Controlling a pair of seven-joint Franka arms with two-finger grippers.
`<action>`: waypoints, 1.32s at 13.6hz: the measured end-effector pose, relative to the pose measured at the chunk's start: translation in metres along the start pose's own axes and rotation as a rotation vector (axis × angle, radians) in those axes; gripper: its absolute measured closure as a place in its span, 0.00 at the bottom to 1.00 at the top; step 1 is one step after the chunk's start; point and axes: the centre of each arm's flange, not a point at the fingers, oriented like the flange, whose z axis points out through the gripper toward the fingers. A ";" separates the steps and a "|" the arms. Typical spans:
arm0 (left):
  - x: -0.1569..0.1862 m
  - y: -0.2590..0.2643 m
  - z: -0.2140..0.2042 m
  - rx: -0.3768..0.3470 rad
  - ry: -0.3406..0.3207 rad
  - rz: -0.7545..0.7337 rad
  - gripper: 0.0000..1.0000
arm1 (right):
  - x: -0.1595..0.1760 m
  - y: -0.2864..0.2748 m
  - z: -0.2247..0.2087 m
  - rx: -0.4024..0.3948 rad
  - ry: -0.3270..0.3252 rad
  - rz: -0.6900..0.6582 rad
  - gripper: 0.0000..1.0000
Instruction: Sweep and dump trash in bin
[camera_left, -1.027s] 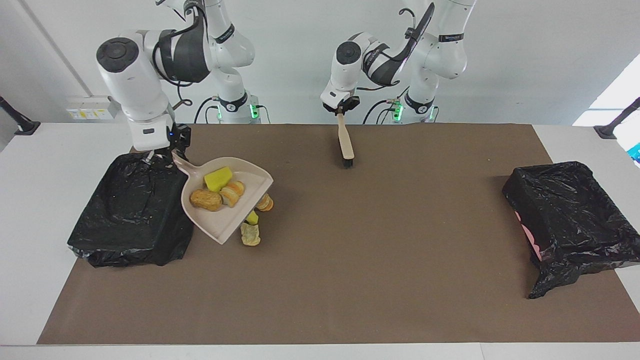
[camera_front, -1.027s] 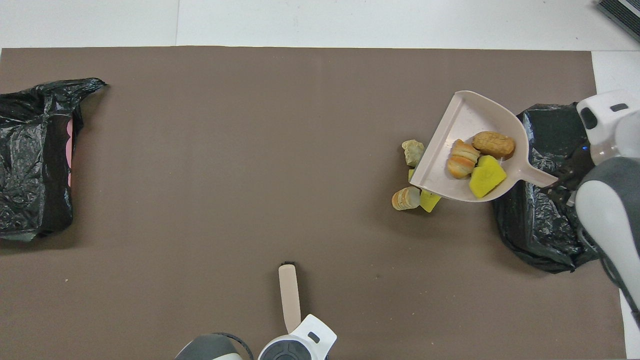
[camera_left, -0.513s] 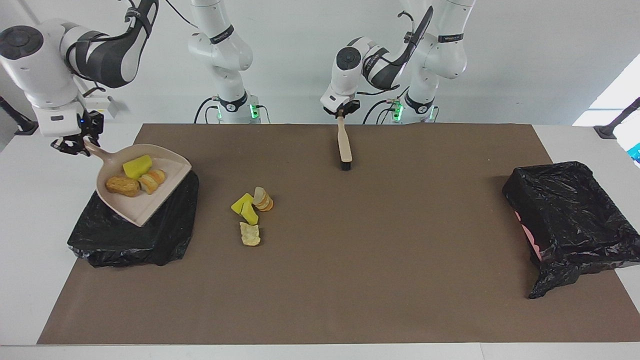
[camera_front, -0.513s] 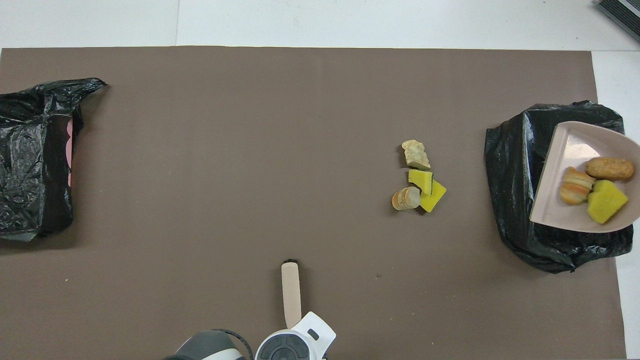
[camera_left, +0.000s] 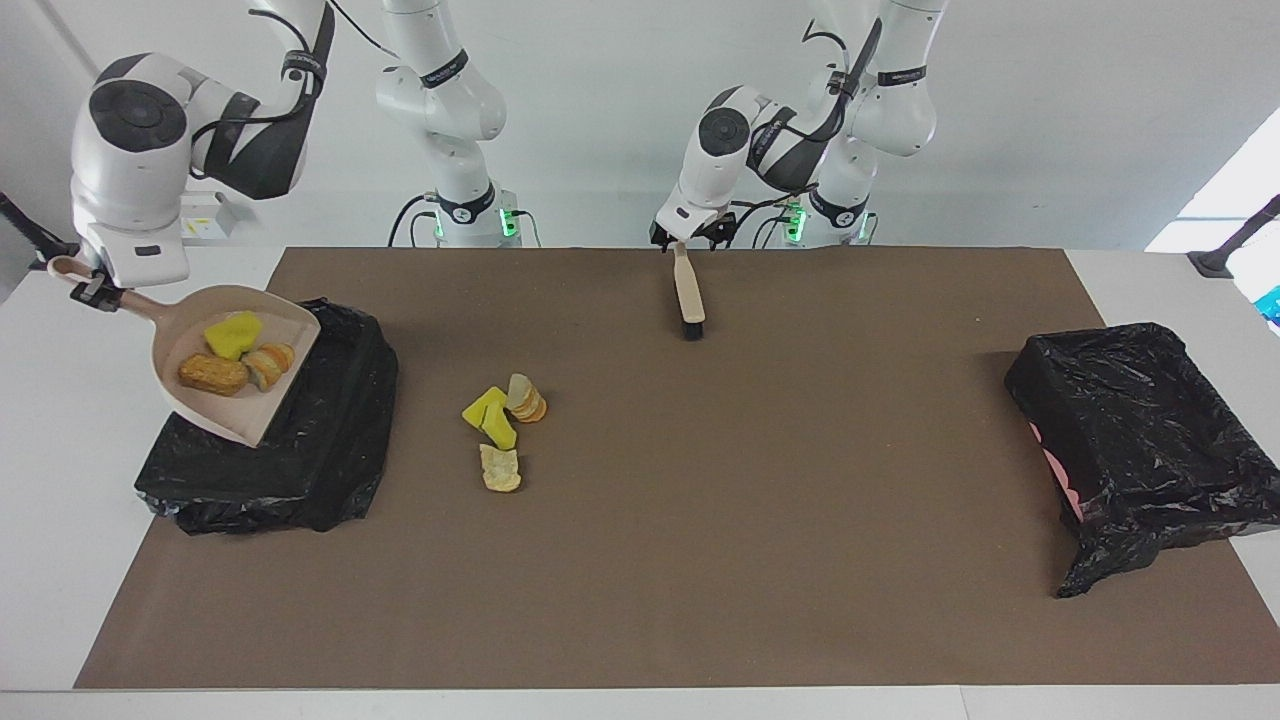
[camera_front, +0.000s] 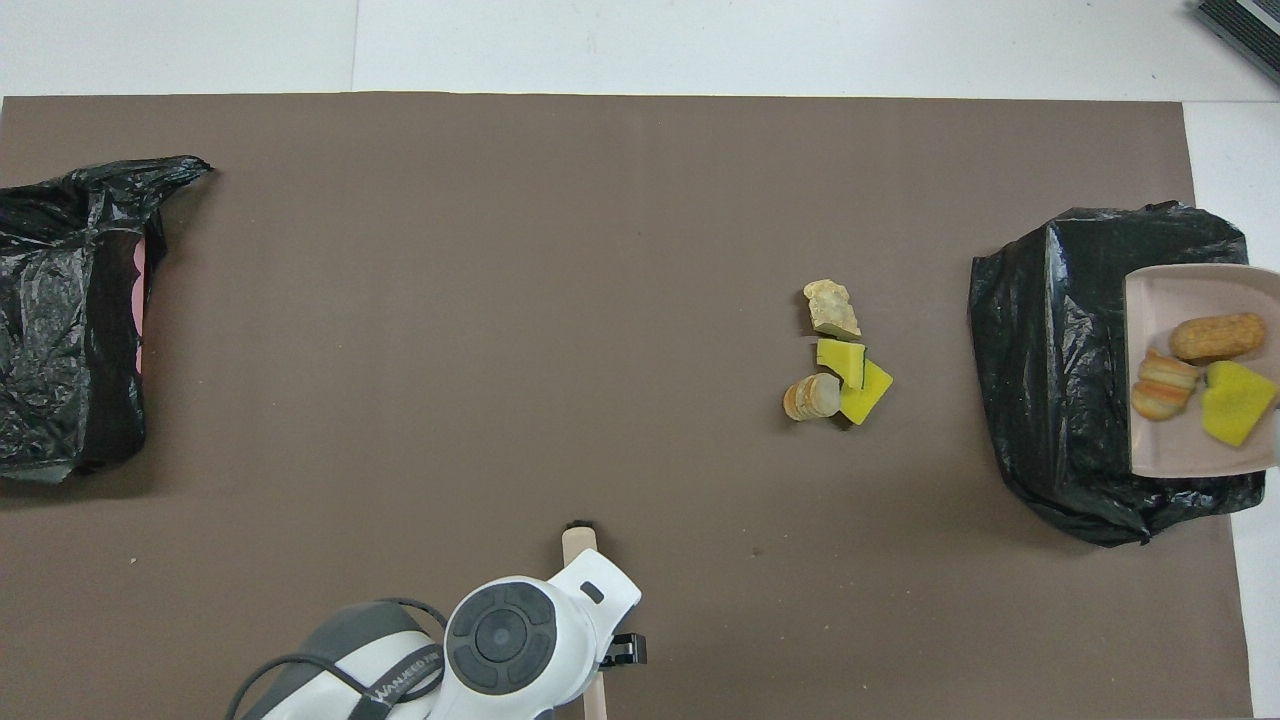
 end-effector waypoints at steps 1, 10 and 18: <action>0.017 -0.005 -0.019 0.006 0.053 0.018 0.00 | 0.010 0.003 -0.007 -0.016 -0.039 -0.038 0.69; 0.133 -0.122 -0.210 0.066 0.293 0.133 0.00 | 0.056 0.011 -0.076 -0.042 -0.335 -0.184 0.69; 0.136 -0.227 -0.370 0.089 0.358 0.173 0.00 | 0.092 0.003 -0.122 -0.072 -0.476 0.026 0.69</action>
